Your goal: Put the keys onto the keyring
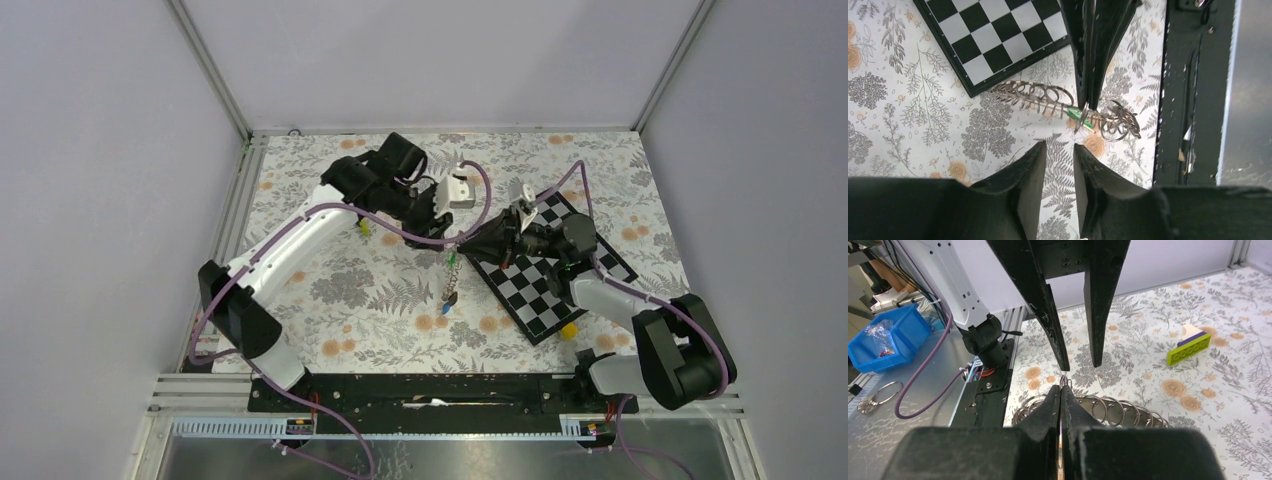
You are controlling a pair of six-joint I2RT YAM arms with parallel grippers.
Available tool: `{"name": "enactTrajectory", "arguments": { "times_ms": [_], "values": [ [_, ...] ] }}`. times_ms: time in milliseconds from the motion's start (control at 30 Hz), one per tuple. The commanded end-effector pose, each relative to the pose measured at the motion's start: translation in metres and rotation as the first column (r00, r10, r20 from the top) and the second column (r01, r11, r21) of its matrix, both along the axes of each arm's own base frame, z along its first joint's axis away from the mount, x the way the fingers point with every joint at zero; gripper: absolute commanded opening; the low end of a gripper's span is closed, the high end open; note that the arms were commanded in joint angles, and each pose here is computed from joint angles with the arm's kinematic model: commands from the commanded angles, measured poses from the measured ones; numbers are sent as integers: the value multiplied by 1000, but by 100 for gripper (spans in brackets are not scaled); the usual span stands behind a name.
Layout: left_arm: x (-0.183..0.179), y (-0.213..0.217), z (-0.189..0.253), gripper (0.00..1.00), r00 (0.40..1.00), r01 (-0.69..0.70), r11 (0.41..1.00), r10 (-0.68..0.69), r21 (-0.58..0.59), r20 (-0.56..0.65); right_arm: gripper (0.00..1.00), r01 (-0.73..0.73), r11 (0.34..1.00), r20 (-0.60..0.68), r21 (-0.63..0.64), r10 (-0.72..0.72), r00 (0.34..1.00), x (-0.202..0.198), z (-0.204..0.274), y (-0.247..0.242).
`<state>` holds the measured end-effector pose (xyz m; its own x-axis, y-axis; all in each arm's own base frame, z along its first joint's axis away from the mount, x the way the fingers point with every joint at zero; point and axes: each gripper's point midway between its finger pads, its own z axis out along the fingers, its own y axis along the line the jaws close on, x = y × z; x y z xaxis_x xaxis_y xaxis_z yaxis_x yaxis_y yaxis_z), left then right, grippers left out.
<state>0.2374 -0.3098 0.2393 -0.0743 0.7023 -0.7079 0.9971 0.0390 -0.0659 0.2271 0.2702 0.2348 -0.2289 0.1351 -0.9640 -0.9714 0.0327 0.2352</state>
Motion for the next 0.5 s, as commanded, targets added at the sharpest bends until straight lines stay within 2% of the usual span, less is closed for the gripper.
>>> {"name": "enactTrajectory", "arguments": {
  "times_ms": [0,233,467],
  "values": [
    [-4,-17,39,35,1000,28,965,-27,-260,4,0,33,995,154,96,-47,987,2,52,-10],
    [-7,-24,58,40,997,26,908,-55,-419,-57,0,60,985,170,163,-87,982,1,75,-18],
    [-8,-28,65,41,995,41,879,-78,-475,-59,0,107,964,161,243,-149,976,4,94,-24]
  ]
}}
